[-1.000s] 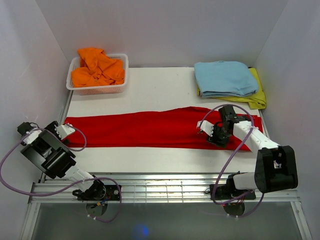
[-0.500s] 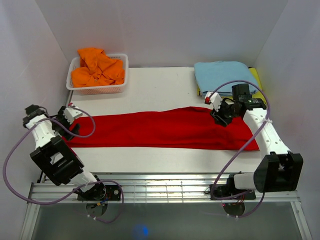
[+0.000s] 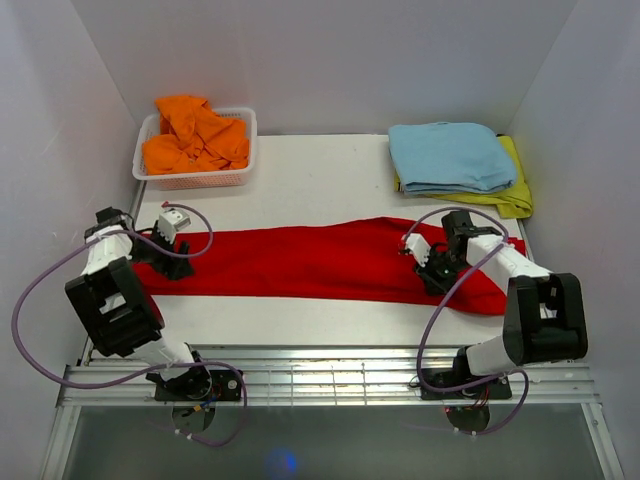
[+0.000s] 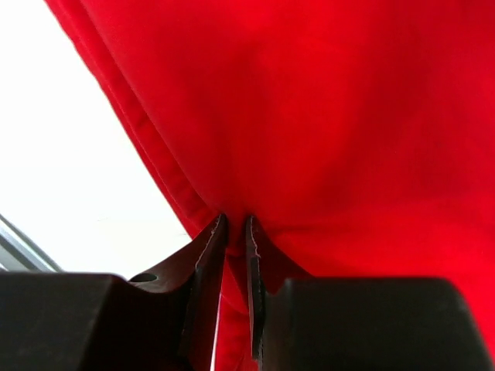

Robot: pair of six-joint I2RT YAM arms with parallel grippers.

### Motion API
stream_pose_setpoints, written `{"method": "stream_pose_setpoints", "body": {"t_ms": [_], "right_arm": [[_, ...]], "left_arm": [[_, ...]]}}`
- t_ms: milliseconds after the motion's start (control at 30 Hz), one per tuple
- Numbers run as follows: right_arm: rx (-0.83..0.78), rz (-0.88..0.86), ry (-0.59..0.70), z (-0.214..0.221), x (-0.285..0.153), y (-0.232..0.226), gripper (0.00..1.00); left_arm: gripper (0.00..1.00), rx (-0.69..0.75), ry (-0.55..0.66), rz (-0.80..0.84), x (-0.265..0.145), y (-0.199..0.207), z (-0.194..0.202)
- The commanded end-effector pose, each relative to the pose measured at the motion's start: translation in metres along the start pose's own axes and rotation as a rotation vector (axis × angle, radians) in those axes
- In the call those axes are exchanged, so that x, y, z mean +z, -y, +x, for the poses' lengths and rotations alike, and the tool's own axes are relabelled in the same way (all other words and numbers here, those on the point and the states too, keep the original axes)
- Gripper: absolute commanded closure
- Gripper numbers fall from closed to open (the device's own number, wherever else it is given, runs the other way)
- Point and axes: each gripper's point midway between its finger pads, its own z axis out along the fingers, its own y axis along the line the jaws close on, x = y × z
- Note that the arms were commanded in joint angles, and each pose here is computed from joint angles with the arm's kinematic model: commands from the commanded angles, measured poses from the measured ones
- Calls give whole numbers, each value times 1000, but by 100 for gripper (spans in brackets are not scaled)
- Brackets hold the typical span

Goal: Fold and stack the trousers
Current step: Fold the trousers

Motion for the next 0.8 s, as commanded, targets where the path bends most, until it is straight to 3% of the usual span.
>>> {"method": "stream_pose_setpoints", "body": {"t_ms": [0, 233, 267, 333, 400, 433, 467, 500, 600, 633, 667, 733, 767], "right_arm": [[-32, -81, -12, 9, 2, -36, 78], [-104, -175, 230, -54, -52, -67, 59], [-124, -131, 281, -72, -67, -58, 51], [-91, -10, 364, -97, -86, -34, 47], [-10, 112, 393, -113, -99, -7, 49], [-6, 195, 437, -127, -106, 14, 51], [31, 266, 424, -128, -109, 31, 58], [60, 283, 425, -133, -107, 43, 61], [123, 313, 371, -133, -98, 67, 74], [125, 307, 349, -128, -94, 68, 76], [135, 300, 340, -122, -90, 68, 76], [186, 293, 328, -101, -86, 69, 75], [213, 289, 325, -94, -85, 69, 73]], "left_arm": [[17, 117, 117, 76, -3, 34, -58], [8, 401, 208, 278, 21, 130, -109], [8, 477, 225, 314, 29, 148, -121], [9, 502, 230, 359, 41, 179, -138], [10, 525, 280, 305, 55, 182, -167], [11, 507, 259, 350, 68, 204, -171], [12, 499, 254, 331, 77, 208, -178], [12, 513, 276, 258, 87, 203, -194], [14, 422, 320, 279, 110, 217, -231], [15, 407, 378, 302, 104, 222, -262], [16, 287, 327, 363, 124, 224, -262], [21, 199, 315, 491, 132, 237, -284], [22, 193, 355, 572, 124, 252, -315]]}}
